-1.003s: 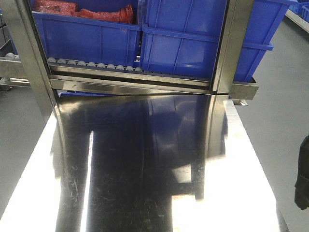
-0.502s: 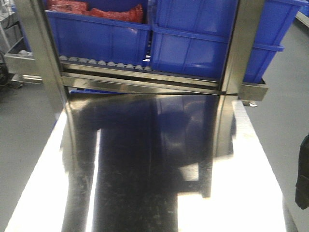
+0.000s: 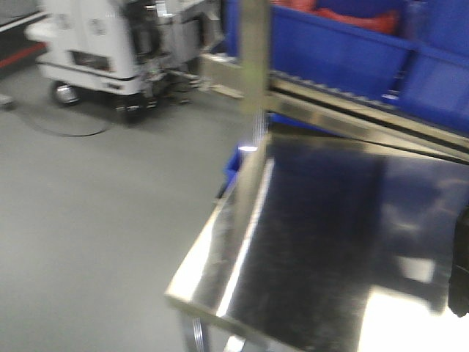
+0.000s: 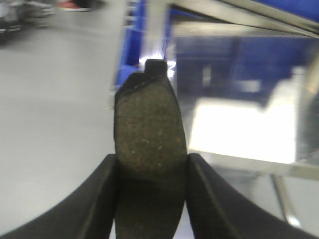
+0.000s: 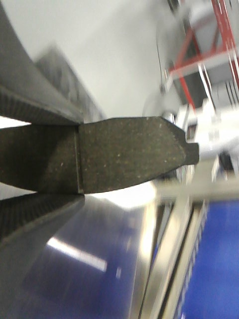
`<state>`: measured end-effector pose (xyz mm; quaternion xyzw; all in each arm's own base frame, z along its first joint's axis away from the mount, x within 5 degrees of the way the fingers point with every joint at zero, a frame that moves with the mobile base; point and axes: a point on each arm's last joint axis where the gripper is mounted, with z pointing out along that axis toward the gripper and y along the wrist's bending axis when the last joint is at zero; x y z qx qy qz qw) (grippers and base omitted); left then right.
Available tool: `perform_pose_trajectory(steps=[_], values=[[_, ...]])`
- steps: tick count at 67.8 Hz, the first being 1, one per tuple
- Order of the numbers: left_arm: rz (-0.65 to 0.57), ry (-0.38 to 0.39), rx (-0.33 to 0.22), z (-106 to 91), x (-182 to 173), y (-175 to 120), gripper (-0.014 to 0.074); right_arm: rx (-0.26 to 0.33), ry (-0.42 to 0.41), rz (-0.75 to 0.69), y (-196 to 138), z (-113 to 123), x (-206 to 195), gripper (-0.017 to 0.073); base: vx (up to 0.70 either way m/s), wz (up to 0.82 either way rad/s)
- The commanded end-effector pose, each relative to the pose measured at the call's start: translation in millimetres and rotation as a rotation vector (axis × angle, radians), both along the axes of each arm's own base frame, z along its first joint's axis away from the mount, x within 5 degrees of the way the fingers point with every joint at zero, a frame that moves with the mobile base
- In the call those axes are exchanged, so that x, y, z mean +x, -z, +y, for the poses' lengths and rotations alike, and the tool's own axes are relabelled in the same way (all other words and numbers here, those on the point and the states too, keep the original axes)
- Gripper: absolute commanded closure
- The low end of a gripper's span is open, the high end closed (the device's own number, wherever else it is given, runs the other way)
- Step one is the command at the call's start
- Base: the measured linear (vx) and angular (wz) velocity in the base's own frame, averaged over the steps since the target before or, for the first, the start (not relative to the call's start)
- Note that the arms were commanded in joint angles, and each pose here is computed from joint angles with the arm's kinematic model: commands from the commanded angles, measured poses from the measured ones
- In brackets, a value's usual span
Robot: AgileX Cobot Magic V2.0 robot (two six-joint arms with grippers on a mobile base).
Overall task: Move and align brake pads A on conveyor
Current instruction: 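Turn the base away from the steel table into the aisle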
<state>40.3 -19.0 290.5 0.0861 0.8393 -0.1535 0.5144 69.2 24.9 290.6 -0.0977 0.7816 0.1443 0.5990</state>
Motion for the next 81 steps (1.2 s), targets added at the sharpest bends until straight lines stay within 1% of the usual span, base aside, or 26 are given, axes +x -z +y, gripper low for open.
perform_pose_trajectory(steps=[1, 25, 60, 81], values=[[-0.093, -0.005, -0.049, -0.9, 2.6, -15.3, 0.06, 0.037, -0.011, -0.117, -18.8, 1.2, 0.7, 0.0564, -0.16, 1.04], [-0.093, -0.004, -0.05, -1.0, 2.5, -15.3, 0.06, 0.037, -0.011, -0.117, -18.8, 1.2, 0.7, 0.0564, -0.19, 0.95], [-0.093, -0.004, -0.05, -1.0, 2.5, -15.3, 0.06, 0.037, -0.011, -0.117, -18.8, 1.2, 0.7, 0.0564, -0.18, 0.73], [-0.093, -0.004, -0.05, -1.0, 2.5, -15.3, 0.06, 0.037, -0.011, -0.117, -18.8, 1.2, 0.7, 0.0564, -0.04, 0.73]])
